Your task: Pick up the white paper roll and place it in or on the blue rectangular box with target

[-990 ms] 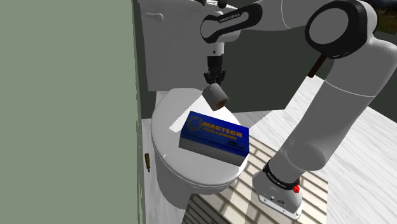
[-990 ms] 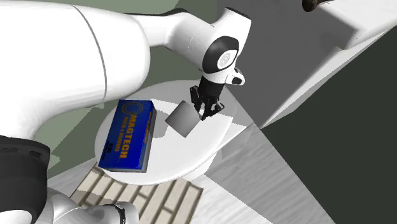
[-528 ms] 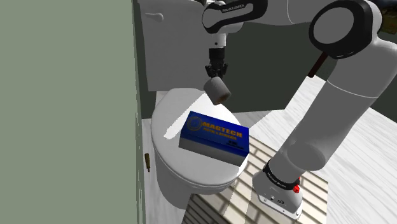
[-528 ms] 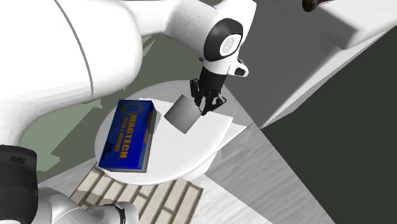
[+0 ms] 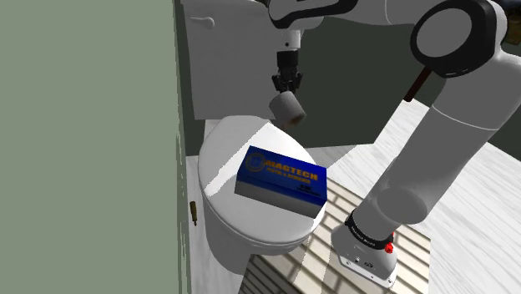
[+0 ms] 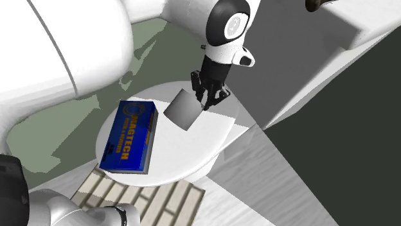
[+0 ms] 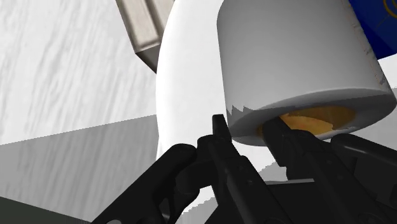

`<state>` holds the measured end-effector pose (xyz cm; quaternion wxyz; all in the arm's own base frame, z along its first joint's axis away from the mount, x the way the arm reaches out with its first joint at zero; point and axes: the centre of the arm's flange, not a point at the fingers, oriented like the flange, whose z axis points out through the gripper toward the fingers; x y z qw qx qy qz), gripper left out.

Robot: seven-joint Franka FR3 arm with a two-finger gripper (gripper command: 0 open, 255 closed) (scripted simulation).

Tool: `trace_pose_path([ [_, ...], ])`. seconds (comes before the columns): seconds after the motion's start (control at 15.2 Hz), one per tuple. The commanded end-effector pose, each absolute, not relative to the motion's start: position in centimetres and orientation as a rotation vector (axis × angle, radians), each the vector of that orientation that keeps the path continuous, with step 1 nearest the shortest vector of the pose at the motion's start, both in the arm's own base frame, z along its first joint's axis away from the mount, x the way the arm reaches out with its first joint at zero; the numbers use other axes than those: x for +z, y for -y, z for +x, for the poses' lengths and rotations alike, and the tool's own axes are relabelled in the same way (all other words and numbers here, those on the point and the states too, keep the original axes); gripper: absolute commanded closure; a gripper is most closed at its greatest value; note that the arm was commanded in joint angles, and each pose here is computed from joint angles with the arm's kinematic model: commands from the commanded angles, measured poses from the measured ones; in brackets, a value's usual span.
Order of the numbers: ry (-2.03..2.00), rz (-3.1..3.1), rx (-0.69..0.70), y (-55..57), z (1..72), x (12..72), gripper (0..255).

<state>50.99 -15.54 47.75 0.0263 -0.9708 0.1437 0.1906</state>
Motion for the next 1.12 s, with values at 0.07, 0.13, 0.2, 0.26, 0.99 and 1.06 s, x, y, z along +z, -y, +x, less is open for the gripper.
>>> trace_pose_path([
  [0.07, -0.444, -3.0, 0.589, 15.6, 51.1, 49.1, 255],
  [0.13, -0.444, -3.0, 0.589, 14.5, 50.4, 49.1, 255],
  [0.2, -0.444, -3.0, 0.589, 13.3, 49.7, 49.1, 255],
  [0.26, -0.444, -3.0, 0.589, 12.2, 49.0, 49.2, 255],
  [0.99, -0.444, -3.0, 0.589, 0.0, 41.2, 49.6, 255],
  [1.06, -0.444, -3.0, 0.589, -1.2, 40.5, 49.6, 255],
])
